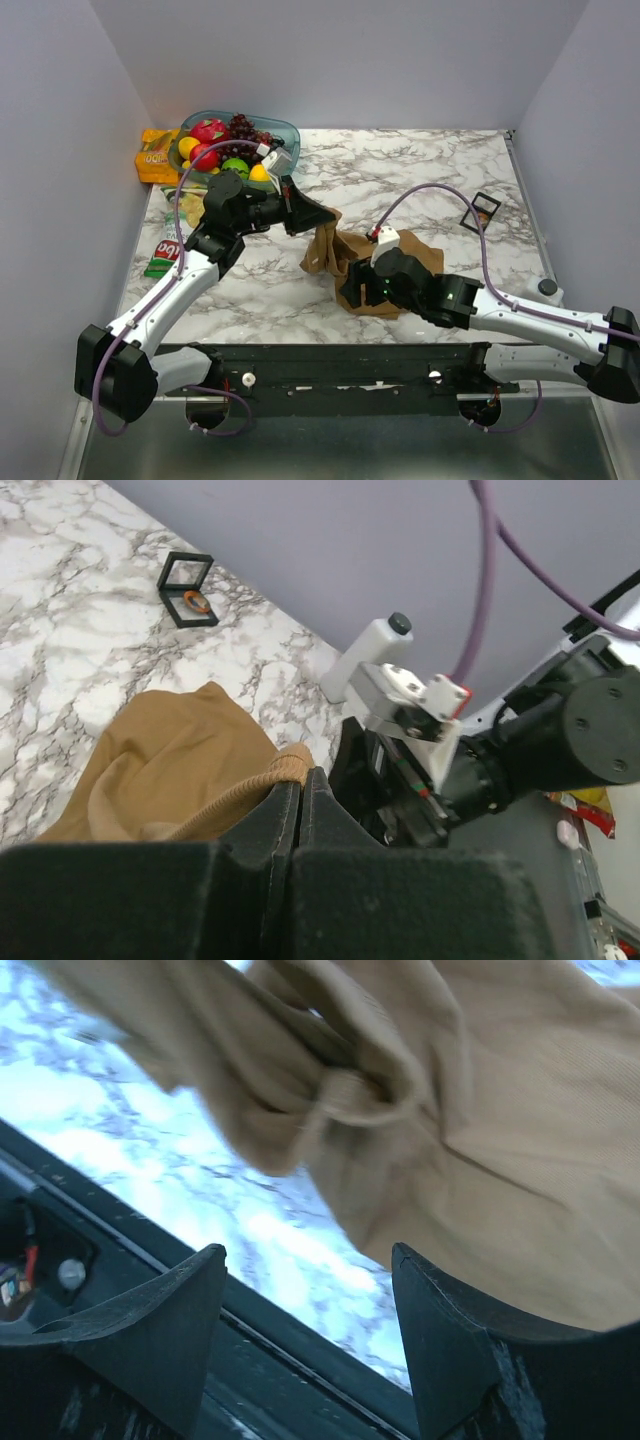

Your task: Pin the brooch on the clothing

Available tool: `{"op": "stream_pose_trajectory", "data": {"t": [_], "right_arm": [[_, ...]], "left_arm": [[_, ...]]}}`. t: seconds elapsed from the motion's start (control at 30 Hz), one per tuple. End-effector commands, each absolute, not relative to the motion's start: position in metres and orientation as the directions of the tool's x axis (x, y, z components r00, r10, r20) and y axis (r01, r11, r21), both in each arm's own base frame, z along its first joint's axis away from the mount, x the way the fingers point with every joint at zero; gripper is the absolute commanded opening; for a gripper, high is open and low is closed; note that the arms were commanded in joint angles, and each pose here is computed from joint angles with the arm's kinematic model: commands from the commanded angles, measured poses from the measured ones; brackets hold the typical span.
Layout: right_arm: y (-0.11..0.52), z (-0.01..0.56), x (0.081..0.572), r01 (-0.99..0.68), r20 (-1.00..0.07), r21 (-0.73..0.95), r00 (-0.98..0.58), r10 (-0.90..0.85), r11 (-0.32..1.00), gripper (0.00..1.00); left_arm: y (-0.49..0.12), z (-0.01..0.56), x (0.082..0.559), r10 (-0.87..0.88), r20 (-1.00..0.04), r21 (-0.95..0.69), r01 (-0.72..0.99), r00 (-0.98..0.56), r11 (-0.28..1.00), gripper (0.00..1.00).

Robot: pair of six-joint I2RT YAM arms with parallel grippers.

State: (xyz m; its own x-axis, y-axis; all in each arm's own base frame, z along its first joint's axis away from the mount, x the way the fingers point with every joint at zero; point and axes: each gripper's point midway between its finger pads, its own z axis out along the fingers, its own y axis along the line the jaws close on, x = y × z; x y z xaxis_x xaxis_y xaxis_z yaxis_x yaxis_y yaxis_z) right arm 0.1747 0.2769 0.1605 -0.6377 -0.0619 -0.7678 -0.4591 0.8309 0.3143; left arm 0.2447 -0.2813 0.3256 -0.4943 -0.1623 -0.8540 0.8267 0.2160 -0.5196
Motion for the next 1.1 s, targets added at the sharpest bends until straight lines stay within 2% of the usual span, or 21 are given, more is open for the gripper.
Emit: {"op": "stream_pose_trajectory", "data": {"t": [0.0,0.27,0.5,0.7,0.8,0.87,1.07], "right_arm": [[0.304,0.198,0.174,-0.496,-0.805,0.358,-0.593,-0.007,0.791,0.75],[0.324,0.229,0.169,-0.561,-0.824,0.451,-0.561,0.082,0.694,0.74],[0.305,0.235,0.199,-0.472,-0.879,0.351,-0.464,0.110,0.809,0.74],[0.316,0.242,0.213,-0.516,-0.921,0.219,-0.389,0.001,0.828,0.68],[0.325,0.232,0.219,-0.530,-0.921,0.164,-0.384,-0.063,0.832,0.66],[0.327,0.221,0.223,-0.527,-0.914,0.135,-0.392,-0.099,0.839,0.61],[0.324,0.207,0.230,-0.501,-0.907,0.091,-0.399,-0.136,0.861,0.58]], "left_arm": [[-0.272,0.331,0.248,-0.165,-0.892,-0.450,0.860,-0.420,0.241,0.00],[-0.268,0.326,0.251,-0.180,-0.889,-0.457,0.846,-0.422,0.274,0.00],[-0.271,0.329,0.242,-0.171,-0.884,-0.465,0.857,-0.435,0.221,0.00],[-0.273,0.331,0.236,-0.146,-0.885,-0.463,0.869,-0.442,0.176,0.00],[-0.274,0.330,0.236,-0.143,-0.886,-0.461,0.870,-0.441,0.174,0.00],[-0.273,0.330,0.235,-0.141,-0.887,-0.459,0.871,-0.440,0.172,0.00],[-0.274,0.327,0.235,-0.134,-0.888,-0.458,0.872,-0.440,0.171,0.00]]}}
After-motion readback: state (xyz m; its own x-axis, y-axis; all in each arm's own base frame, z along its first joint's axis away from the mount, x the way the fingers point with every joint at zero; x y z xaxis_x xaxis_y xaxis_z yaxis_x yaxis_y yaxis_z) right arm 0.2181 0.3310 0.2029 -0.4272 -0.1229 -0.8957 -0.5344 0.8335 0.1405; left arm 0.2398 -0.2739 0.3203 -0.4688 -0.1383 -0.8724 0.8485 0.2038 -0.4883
